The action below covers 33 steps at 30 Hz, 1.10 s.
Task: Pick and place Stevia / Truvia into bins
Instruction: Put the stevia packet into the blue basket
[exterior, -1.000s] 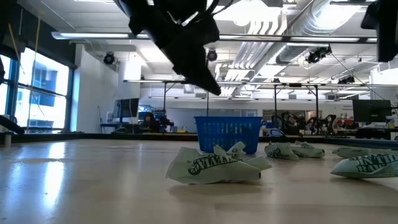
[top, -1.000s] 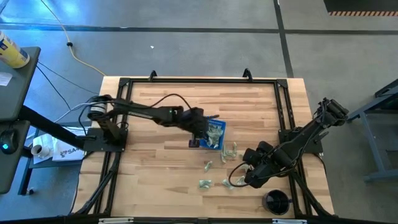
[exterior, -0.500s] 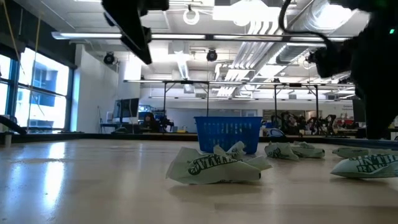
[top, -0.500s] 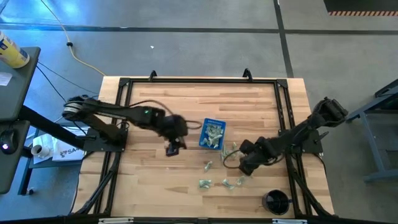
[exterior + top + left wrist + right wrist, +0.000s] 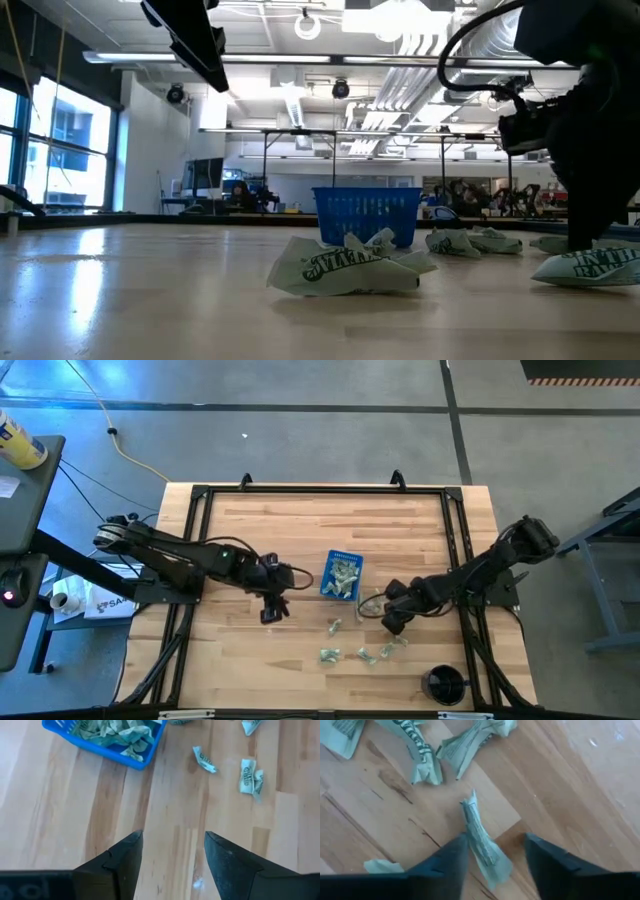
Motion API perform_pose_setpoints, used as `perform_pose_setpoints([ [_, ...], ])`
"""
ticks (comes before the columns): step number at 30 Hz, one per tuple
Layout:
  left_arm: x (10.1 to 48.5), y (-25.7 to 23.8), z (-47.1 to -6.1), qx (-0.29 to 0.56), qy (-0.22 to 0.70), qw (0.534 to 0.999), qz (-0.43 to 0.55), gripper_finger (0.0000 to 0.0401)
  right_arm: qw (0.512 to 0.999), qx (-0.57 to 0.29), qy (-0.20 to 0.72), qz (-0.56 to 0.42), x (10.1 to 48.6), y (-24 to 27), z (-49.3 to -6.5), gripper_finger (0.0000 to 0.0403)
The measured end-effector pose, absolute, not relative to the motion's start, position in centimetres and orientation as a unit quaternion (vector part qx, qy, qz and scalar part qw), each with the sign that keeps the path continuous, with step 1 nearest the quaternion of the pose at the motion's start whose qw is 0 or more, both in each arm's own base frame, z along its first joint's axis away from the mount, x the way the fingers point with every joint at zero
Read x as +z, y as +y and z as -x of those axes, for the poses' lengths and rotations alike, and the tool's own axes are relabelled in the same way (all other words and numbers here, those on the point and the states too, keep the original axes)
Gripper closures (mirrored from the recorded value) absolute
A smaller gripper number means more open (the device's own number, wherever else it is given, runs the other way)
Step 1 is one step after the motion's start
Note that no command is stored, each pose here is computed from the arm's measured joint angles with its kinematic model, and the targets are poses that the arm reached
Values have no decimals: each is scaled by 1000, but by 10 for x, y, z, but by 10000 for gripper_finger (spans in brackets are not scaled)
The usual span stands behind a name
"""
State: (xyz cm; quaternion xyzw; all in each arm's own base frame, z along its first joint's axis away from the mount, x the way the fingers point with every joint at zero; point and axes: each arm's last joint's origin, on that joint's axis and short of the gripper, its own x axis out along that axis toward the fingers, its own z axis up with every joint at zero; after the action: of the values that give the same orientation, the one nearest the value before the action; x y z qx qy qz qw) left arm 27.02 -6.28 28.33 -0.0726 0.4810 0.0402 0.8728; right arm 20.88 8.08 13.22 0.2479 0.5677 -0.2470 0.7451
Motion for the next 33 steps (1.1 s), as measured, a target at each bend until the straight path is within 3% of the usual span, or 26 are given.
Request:
perform_pose_setpoints([
  [7,284,-62,-270,52,476,877,48,156,738,-246,564,-278,132,73,-214,387],
  [12,283,-61,-270,47,476,877,35,160,797,-209,478,-304,177,80,-252,379],
  [16,283,-61,-270,47,476,877,34,158,862,-214,391,-241,225,76,-280,398],
  [19,283,-61,-271,47,476,878,35,158,868,-230,377,-226,234,56,-297,389],
  [25,283,-61,-271,47,476,877,35,158,858,-199,388,-271,212,17,-327,352],
  [33,282,-64,-272,32,481,873,71,158,845,-159,407,-308,224,19,-317,221],
])
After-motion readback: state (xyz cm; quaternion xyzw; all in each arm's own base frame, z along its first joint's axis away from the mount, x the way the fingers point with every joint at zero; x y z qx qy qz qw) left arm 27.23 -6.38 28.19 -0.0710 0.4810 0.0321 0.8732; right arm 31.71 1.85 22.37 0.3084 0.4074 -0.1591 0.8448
